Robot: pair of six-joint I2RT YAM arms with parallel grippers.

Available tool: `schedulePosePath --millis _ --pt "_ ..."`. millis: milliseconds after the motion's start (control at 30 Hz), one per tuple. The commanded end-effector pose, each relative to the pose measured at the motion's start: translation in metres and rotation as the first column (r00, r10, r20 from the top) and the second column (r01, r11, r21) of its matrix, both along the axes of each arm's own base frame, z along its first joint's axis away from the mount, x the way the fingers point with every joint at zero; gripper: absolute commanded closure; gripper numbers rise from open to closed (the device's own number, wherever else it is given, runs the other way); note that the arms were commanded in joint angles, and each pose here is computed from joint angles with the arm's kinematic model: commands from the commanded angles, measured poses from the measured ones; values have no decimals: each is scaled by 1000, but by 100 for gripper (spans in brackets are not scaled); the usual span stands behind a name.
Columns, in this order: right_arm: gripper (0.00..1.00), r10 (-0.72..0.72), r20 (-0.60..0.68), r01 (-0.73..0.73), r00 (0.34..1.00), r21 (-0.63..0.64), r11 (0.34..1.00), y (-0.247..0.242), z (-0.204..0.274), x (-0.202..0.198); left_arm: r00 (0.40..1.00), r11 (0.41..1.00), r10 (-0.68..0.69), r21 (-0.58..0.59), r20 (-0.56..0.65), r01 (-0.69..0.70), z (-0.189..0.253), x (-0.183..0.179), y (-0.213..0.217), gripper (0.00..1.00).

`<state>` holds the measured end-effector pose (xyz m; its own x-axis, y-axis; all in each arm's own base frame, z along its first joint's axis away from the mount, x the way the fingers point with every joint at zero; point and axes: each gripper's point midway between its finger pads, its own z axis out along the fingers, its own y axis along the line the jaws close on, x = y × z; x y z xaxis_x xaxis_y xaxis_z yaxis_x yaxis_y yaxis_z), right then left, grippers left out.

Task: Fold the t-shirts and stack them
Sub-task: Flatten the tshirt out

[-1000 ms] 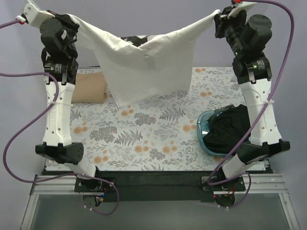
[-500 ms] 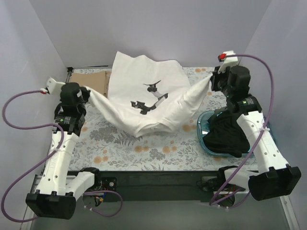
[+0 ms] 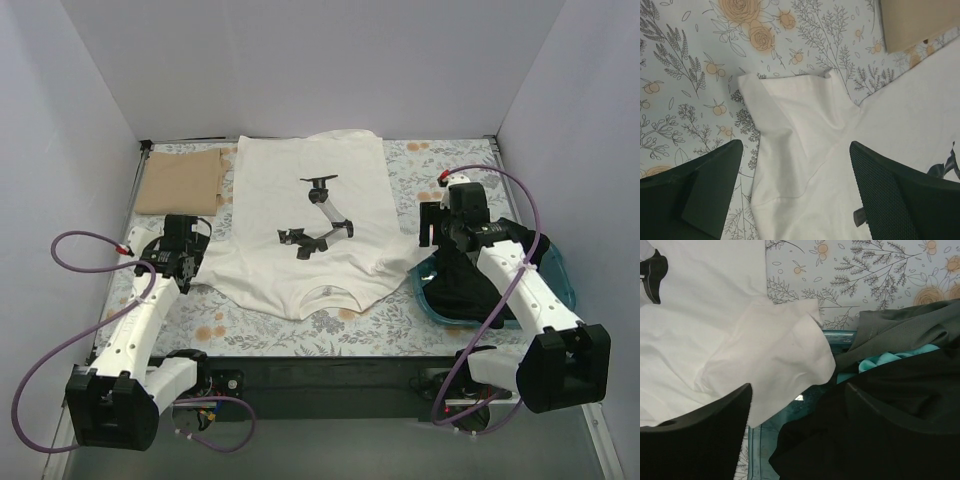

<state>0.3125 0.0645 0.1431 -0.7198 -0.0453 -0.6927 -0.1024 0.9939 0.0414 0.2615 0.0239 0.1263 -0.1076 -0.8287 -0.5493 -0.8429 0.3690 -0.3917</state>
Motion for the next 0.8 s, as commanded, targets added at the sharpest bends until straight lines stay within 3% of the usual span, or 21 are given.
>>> schedulePosePath --millis 0,100,333,533,600,767 --pt "15 -34 84 35 996 -1 999 -3 32 19 998 999 29 28 58 -31 29 6 8 11" --pt "3 10 120 -14 993 37 999 7 48 23 987 995 -91 -18 133 95 40 24 -13 10" --pt "2 214 235 -241 948 90 966 71 75 16 881 901 -404 -58 247 430 48 69 -75 8" --pt "2 372 136 -388 918 123 913 147 30 -10 817 814 -569 -78 95 576 -9 86 -129 7" --pt "2 350 75 -358 934 169 918 158 13 -13 788 780 -615 -127 28 613 -37 82 -147 7" --pt "2 315 -82 -299 945 169 939 164 -41 -9 767 765 -637 -178 -74 619 -81 58 -159 7"
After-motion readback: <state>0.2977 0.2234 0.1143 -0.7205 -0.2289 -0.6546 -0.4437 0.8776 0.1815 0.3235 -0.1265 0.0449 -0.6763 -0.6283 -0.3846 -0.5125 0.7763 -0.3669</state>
